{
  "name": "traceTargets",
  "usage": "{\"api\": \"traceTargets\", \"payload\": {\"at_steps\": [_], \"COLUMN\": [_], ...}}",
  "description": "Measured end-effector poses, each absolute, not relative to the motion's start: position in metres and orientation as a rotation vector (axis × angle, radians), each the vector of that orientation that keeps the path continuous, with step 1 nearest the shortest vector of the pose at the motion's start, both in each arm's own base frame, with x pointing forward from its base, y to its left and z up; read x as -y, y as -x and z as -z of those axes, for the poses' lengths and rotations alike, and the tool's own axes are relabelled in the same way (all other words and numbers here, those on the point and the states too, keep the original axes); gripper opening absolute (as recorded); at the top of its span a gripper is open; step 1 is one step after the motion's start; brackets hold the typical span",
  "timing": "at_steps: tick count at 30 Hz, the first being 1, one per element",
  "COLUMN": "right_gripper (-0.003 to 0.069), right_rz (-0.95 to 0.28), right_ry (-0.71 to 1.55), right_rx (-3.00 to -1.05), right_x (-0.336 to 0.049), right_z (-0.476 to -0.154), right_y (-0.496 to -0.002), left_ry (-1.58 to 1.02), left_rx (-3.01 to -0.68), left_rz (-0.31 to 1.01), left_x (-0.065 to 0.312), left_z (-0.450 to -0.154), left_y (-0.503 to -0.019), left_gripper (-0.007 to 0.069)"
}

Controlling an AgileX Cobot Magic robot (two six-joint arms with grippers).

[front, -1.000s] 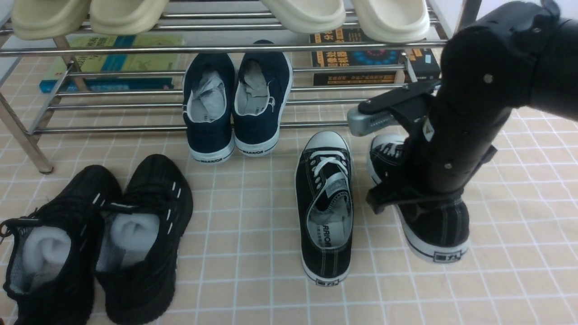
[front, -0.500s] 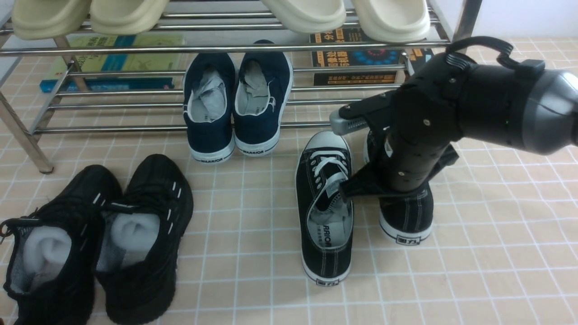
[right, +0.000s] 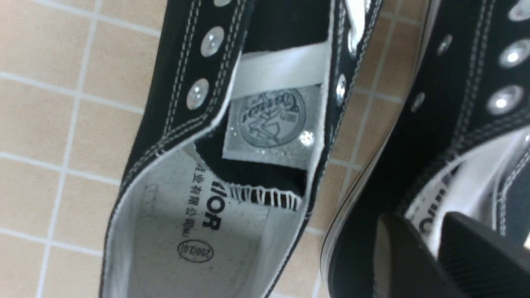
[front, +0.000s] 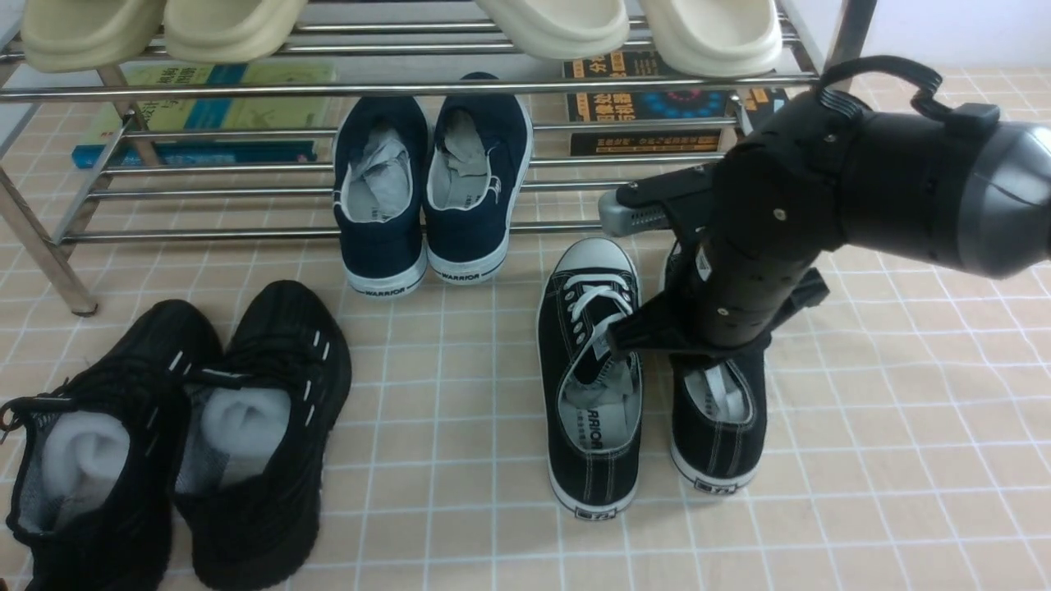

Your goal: Take the shoes off the shelf from the light coffee tablecloth by hand.

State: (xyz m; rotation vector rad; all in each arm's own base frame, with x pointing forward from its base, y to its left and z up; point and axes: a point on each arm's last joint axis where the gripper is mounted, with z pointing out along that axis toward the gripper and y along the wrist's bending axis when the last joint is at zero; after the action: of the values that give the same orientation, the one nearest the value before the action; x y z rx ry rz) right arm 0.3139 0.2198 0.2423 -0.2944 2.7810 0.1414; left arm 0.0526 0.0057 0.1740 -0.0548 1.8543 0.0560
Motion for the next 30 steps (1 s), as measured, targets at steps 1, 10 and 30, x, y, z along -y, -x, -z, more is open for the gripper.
{"api": "traceTargets", "payload": {"at_steps": [1,10,30], "right_gripper": [0.0236,0.0274,-0.0015], "right_rz": [-0.146,-0.147,-0.243], "right_ry": [0.288,0.447,0.503], "right_rx": [-2.785,-2.699,-2.393], "right_x": [-0.219,-0.202,-0.075], "right_z": [-0.248,-0.346,-0.394], "right_y": [-0.313,-0.289,-0.119], "left_ry": [0.055,0.055,0.055], "left_rx": [-1.854,-1.854,-1.854], "left_rz": [-0.056,-0.056,-0.056], "left_x": [-0.006,-0.006,-0.006], "left_z": [-0.174,-0.174,-0.174], "left_y": [-0.053,-0.053,-0.053], "left_gripper": [0.0239,0.0239,0.0239]}}
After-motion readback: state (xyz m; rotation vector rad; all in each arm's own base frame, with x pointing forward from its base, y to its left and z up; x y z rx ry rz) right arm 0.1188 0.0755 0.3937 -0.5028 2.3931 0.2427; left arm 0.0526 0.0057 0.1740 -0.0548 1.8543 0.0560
